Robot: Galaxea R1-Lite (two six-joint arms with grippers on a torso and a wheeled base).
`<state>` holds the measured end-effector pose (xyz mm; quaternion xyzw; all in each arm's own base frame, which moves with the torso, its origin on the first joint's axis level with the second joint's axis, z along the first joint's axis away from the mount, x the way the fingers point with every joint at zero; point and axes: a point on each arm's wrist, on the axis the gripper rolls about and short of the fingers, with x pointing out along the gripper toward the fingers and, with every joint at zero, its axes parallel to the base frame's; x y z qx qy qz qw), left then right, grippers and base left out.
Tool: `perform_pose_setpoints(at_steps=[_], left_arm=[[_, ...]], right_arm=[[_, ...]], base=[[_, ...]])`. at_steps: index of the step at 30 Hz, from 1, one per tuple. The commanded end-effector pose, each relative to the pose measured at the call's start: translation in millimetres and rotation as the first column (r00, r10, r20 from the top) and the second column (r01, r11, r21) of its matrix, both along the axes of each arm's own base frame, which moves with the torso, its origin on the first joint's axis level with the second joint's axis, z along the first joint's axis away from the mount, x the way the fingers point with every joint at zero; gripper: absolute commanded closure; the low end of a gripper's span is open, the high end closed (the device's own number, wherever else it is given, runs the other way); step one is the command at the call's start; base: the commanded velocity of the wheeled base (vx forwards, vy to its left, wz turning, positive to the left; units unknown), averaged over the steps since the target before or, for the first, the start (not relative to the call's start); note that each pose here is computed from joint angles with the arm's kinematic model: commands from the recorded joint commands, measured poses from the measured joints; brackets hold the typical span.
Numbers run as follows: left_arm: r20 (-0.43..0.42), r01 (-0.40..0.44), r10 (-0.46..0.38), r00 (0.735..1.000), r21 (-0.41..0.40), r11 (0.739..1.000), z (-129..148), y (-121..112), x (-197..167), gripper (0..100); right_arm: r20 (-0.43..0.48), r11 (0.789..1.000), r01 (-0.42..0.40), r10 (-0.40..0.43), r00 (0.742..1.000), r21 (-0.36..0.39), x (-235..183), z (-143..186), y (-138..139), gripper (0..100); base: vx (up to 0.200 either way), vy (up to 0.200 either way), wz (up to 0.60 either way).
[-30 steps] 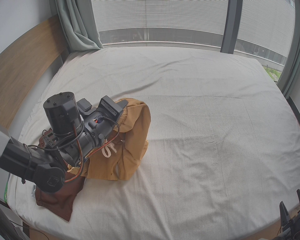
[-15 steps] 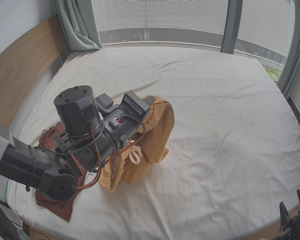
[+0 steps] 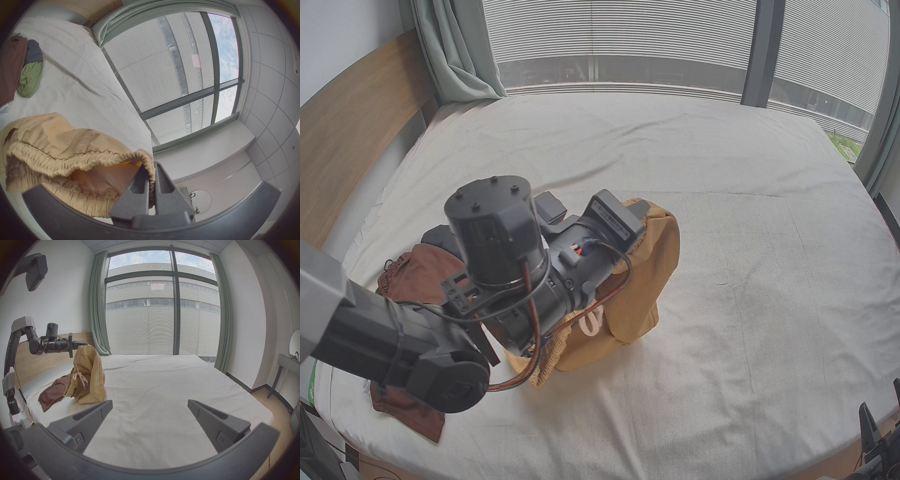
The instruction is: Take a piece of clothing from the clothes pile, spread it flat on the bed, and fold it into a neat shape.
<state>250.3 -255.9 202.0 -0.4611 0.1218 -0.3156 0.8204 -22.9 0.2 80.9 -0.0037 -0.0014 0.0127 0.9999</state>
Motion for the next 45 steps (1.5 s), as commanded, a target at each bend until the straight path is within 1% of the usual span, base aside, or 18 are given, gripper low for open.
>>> perform_pose_setpoints(at_steps=[1,2,3,5,12,14,18,22,25,29,32,33,34,36,39,40,42,45], left_arm=[[-0.023,0.03,-0.029,0.999,0.025,0.999,-17,-22,6,100],[-0.024,0.031,-0.03,0.999,0.026,0.999,-18,-23,6,100],[-0.031,0.042,-0.041,0.999,0.031,0.999,-24,-31,7,100],[-0.037,0.048,-0.047,0.998,0.037,0.998,-30,-37,10,100],[-0.043,0.066,-0.064,0.997,0.041,0.997,-39,-52,14,100],[-0.046,0.083,-0.081,0.996,0.04,0.996,-43,-61,12,100],[-0.057,0.109,-0.11,0.992,-0.015,0.994,-40,-76,11,100],[-0.07,0.135,-0.136,0.988,-0.011,0.991,-41,-83,9,100],[-0.073,0.148,-0.148,0.986,-0.017,0.989,-36,-88,7,100],[-0.046,0.178,-0.182,0.982,-0.082,0.981,-16,-96,0,100],[-0.031,0.205,-0.21,0.977,-0.11,0.973,4,-102,-6,100],[-0.031,0.205,-0.21,0.977,-0.11,0.973,4,-102,-6,100],[-0.033,0.219,-0.226,0.974,-0.149,0.964,18,-104,-10,100],[-0.029,0.23,-0.24,0.97,-0.194,0.954,34,-106,-13,100],[-0.025,0.231,-0.24,0.97,-0.197,0.953,36,-105,-14,100],[0.006,0.247,-0.253,0.967,-0.241,0.938,68,-103,-20,100],[0.011,0.254,-0.261,0.965,-0.271,0.928,82,-101,-23,100],[0.008,0.273,-0.286,0.958,-0.323,0.906,110,-96,-34,100]], right_arm=[[-0.001,1.0,-0.001,0.001,1.0,0.0,0,-5,0,0],[-0.001,1.0,-0.001,0.001,1.0,0.0,0,-5,0,0],[-0.001,1.0,-0.001,0.001,1.0,0.0,0,-5,0,0],[-0.001,1.0,-0.001,0.001,1.0,0.0,0,-5,0,0],[-0.001,1.0,-0.001,0.001,1.0,0.0,0,-5,0,0],[-0.001,1.0,-0.001,0.001,1.0,0.0,0,-5,0,0],[-0.001,1.0,-0.001,0.001,1.0,0.0,0,-5,0,0],[-0.001,1.0,-0.001,0.001,1.0,0.0,0,-5,0,0],[-0.001,1.0,-0.001,0.001,1.0,0.0,0,-5,0,0],[-0.001,1.0,-0.001,0.001,1.0,0.0,0,-5,0,0],[-0.001,1.0,-0.001,0.001,1.0,0.0,0,-5,0,0],[-0.001,1.0,-0.001,0.001,1.0,0.0,0,-5,0,0],[-0.001,1.0,-0.001,0.001,1.0,0.0,0,-5,0,0],[-0.001,1.0,-0.001,0.001,1.0,0.0,0,-5,0,0],[-0.001,1.0,-0.001,0.001,1.0,0.0,0,-5,0,0],[-0.001,1.0,-0.001,0.001,1.0,0.0,0,-5,0,0],[-0.001,1.0,-0.001,0.001,1.0,0.0,0,-5,0,0],[-0.001,1.0,-0.001,0.001,1.0,0.0,0,-5,0,0]], base=[[0.0,0.0,0.0],[0.0,0.0,0.0],[0.0,0.0,0.0],[0.0,0.0,0.0],[0.0,0.0,0.0],[0.0,0.0,0.0],[0.0,0.0,0.0],[0.0,0.0,0.0],[0.0,0.0,0.0],[0.0,0.0,0.0],[0.0,0.0,0.0],[0.0,0.0,0.0],[0.0,0.0,0.0],[0.0,0.0,0.0],[0.0,0.0,0.0],[0.0,0.0,0.0],[0.0,0.0,0.0],[0.0,0.0,0.0]])
